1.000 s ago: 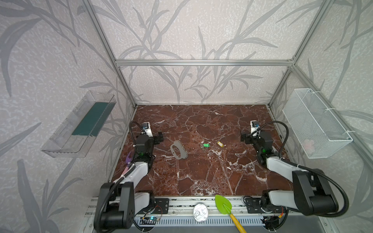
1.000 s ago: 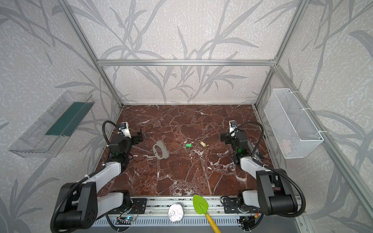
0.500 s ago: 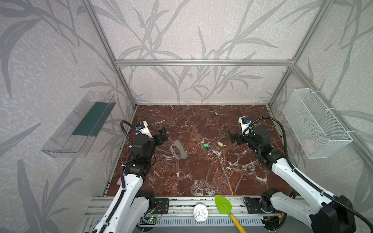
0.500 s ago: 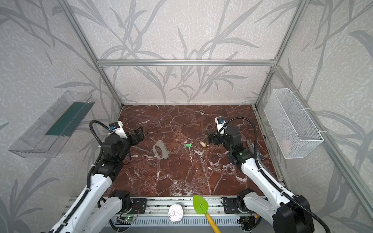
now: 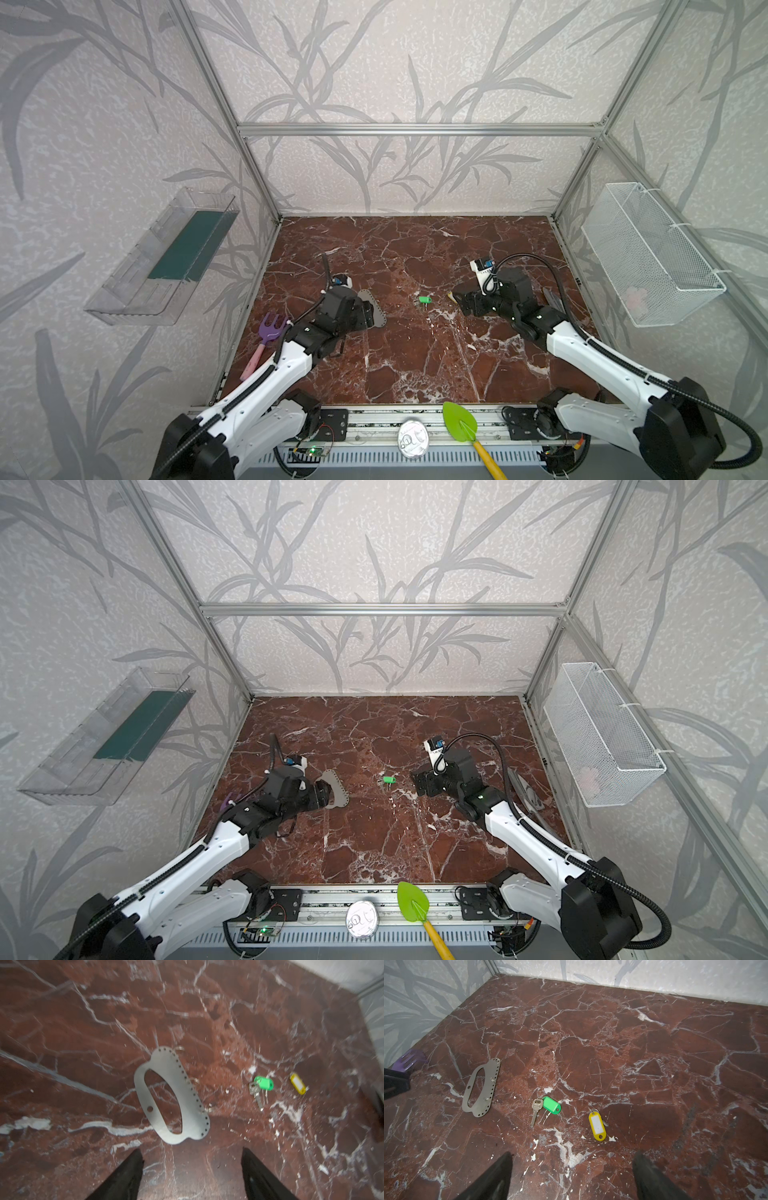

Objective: Put the keys on the keyring
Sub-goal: 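Reach the left gripper toward the steel ring plate while the right arm advances, then lower the left gripper onto the plate edge and close on it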

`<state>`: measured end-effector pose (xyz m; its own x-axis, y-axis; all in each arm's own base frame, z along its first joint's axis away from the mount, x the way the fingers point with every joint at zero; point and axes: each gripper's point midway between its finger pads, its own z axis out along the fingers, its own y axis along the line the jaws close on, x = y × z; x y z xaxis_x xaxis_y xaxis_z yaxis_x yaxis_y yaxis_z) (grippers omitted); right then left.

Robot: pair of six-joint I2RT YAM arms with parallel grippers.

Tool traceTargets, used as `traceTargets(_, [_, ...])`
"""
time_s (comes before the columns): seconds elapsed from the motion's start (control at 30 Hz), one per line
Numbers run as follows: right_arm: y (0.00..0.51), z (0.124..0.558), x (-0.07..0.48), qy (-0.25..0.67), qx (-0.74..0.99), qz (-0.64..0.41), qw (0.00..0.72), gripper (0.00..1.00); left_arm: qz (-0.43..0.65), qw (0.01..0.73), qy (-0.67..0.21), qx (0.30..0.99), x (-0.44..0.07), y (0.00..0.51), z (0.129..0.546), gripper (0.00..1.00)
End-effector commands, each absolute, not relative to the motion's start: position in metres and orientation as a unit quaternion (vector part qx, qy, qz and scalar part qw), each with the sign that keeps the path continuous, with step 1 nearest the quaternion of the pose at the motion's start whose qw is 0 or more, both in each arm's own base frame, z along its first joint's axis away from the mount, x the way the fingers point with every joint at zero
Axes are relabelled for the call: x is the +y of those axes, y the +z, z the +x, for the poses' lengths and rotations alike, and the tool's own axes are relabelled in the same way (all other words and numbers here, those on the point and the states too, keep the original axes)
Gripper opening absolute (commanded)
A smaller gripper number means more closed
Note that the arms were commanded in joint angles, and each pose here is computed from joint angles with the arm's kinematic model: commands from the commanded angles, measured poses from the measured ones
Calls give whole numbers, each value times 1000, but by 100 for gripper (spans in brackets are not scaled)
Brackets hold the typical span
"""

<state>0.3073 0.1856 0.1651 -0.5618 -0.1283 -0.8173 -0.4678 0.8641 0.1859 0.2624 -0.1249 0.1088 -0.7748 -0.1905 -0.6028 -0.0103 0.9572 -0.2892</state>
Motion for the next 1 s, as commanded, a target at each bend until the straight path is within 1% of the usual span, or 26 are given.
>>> traceTargets(0.0, [165, 303, 185, 197, 864, -172, 431, 87, -43, 300, -84, 949, -125, 93, 259, 67])
traceTargets(0.1, [166, 301, 181, 192, 864, -172, 433, 86, -5, 280, -63, 958, -139, 82, 260, 62])
traceTargets(0.27, [166, 297, 177, 184, 864, -174, 434, 86, 48, 274, -45, 960, -158, 72, 274, 60])
traceTargets(0.57, [169, 288, 166, 163, 865, -178, 440, 86, 96, 257, 4, 962, -169, 60, 299, 53])
traceTargets(0.67, [169, 286, 163, 156, 865, -181, 441, 86, 112, 249, 12, 962, -172, 56, 304, 49])
traceTargets(0.87, [169, 286, 161, 151, 865, -182, 443, 86, 134, 231, 19, 964, -180, 45, 310, 37])
traceTargets(0.97, [169, 286, 161, 150, 865, -183, 443, 86, 139, 220, 27, 965, -180, 39, 310, 34])
